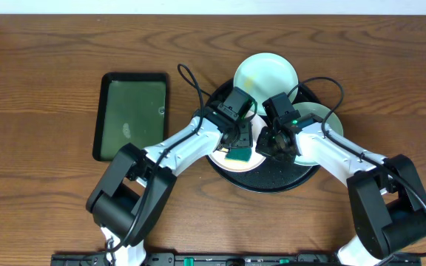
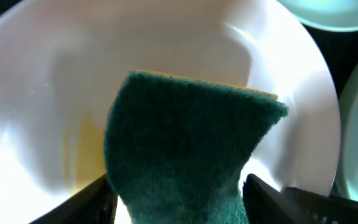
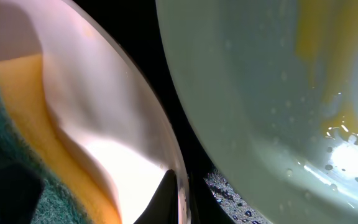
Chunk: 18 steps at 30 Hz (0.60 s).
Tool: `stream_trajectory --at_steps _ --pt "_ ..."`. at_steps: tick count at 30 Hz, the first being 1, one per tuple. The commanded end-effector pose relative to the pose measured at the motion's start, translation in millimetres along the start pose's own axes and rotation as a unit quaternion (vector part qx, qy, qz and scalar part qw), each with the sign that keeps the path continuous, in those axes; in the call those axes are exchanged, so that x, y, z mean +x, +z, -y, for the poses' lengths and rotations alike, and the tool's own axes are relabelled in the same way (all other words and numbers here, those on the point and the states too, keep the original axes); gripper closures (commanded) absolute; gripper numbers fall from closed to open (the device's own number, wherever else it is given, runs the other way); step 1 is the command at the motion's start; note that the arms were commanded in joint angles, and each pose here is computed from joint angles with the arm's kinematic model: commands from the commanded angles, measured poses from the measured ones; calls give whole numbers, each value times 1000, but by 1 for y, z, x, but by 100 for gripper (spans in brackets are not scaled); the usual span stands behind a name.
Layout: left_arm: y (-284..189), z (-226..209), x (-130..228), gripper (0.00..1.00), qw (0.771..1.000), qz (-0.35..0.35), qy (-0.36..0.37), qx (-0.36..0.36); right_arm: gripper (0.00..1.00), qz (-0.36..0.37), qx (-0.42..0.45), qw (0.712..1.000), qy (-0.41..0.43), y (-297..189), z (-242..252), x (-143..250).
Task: Clean dirty plates on tray and stack at the side
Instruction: 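Scrub the white plate with the sponge while the right gripper holds it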
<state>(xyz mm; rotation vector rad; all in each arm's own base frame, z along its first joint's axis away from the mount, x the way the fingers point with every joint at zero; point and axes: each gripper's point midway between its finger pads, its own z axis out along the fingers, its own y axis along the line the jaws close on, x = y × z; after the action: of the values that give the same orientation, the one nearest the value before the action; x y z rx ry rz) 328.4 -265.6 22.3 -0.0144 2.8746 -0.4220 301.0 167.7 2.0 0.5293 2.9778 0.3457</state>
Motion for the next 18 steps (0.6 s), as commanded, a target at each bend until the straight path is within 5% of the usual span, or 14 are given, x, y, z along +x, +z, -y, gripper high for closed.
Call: stream_trajectory --at_steps 1,9,14,18 --pt "-6 -6 0 32 1000 10 -1 -15 96 -15 8 1000 -6 9 6 5" --pt "-5 0 9 42 1000 4 12 -17 95 -14 7 1000 -6 9 6 4" --pt "-5 5 14 74 999 14 28 -29 96 -13 6 1000 -7 9 5 3" --pt "-5 0 13 87 998 24 7 -50 96 -13 6 1000 -7 9 5 3"
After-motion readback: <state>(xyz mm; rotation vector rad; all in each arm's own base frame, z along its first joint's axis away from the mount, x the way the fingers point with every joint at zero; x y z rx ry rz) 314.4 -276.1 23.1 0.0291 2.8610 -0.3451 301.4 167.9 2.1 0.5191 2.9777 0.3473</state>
